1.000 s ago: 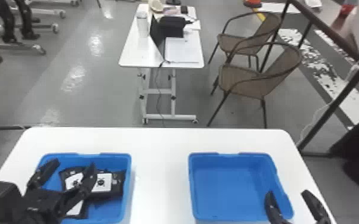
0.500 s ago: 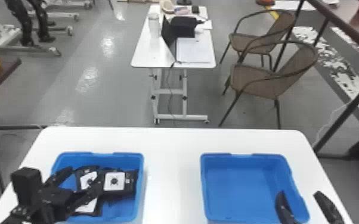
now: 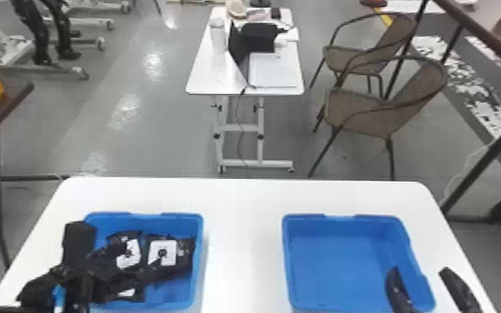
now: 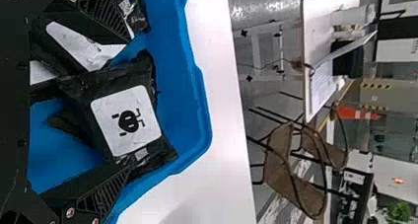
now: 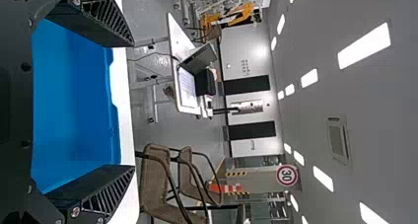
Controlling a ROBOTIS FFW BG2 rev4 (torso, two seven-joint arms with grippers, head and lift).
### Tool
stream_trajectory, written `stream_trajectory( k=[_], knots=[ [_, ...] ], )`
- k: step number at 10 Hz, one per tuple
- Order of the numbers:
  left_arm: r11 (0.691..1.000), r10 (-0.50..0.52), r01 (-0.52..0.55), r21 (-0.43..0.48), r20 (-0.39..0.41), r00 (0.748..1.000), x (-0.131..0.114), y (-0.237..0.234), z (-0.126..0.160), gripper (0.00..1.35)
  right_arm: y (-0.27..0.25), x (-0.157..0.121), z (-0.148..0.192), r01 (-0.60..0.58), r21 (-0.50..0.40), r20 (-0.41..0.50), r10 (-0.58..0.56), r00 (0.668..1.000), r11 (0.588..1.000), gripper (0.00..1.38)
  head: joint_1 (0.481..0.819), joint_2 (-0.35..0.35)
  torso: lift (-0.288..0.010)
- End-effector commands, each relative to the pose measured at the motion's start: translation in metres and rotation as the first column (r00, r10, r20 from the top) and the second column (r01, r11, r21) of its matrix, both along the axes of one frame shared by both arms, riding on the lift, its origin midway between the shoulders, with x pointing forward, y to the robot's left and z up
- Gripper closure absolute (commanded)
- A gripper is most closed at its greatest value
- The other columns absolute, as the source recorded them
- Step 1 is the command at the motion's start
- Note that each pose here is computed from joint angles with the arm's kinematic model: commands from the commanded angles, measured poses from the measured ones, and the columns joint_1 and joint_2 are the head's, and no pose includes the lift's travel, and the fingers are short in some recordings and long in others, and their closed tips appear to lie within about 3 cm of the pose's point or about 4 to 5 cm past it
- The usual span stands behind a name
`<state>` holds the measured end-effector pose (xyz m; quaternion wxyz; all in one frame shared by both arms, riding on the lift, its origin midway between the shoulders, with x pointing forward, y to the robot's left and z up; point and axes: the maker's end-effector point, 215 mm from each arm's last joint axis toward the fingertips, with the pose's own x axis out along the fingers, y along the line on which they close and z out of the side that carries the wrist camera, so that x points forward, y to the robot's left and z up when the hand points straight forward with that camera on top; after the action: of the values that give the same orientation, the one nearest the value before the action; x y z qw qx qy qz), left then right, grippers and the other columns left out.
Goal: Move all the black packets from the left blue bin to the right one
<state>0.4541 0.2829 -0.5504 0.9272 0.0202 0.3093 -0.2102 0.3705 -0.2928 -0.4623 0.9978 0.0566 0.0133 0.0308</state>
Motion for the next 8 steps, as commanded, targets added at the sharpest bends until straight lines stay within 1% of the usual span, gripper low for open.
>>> stream_trajectory(
  k=[1,2,3,4,6,7,8],
  knots=[
    [0.999,-0.02,0.022,0.036,-0.057,0.998,0.002,0.002,-0.018,0.13,0.001,0.0,-0.001,0.0,0.002,-0.001,0.0,1.0,1.0,0.14,0.695,-0.013,0.0],
    [0.998,-0.042,0.046,0.038,-0.098,0.994,0.001,0.002,-0.028,0.13,0.001,0.0,-0.001,-0.002,0.003,-0.003,0.002,1.0,1.0,0.14,0.695,-0.014,0.0],
    [0.997,-0.059,0.065,0.048,-0.121,0.991,0.002,0.003,-0.034,0.13,0.001,0.001,-0.001,-0.001,0.003,-0.001,0.001,1.0,1.0,0.13,0.695,-0.015,0.0],
    [0.995,-0.094,0.097,0.025,-0.128,0.987,0.007,-0.003,-0.038,0.13,0.001,0.001,-0.001,-0.001,0.003,-0.001,0.001,1.0,1.0,0.14,0.695,-0.013,0.0],
    [0.986,-0.155,0.16,0.039,-0.121,0.981,0.017,-0.01,-0.034,0.14,0.004,0.004,0.0,-0.008,0.005,0.003,0.008,1.0,1.0,0.14,0.695,-0.022,0.0],
    [0.986,-0.159,0.164,0.034,-0.112,0.981,0.021,-0.011,-0.031,0.15,0.004,0.003,-0.001,-0.008,0.006,0.0,0.008,1.0,1.0,0.14,0.695,-0.023,0.0],
    [0.986,-0.16,0.165,0.032,-0.113,0.981,0.022,-0.011,-0.03,0.21,0.004,0.003,-0.001,-0.01,0.006,0.0,0.01,1.0,1.0,0.14,0.695,-0.023,0.0]
  ],
)
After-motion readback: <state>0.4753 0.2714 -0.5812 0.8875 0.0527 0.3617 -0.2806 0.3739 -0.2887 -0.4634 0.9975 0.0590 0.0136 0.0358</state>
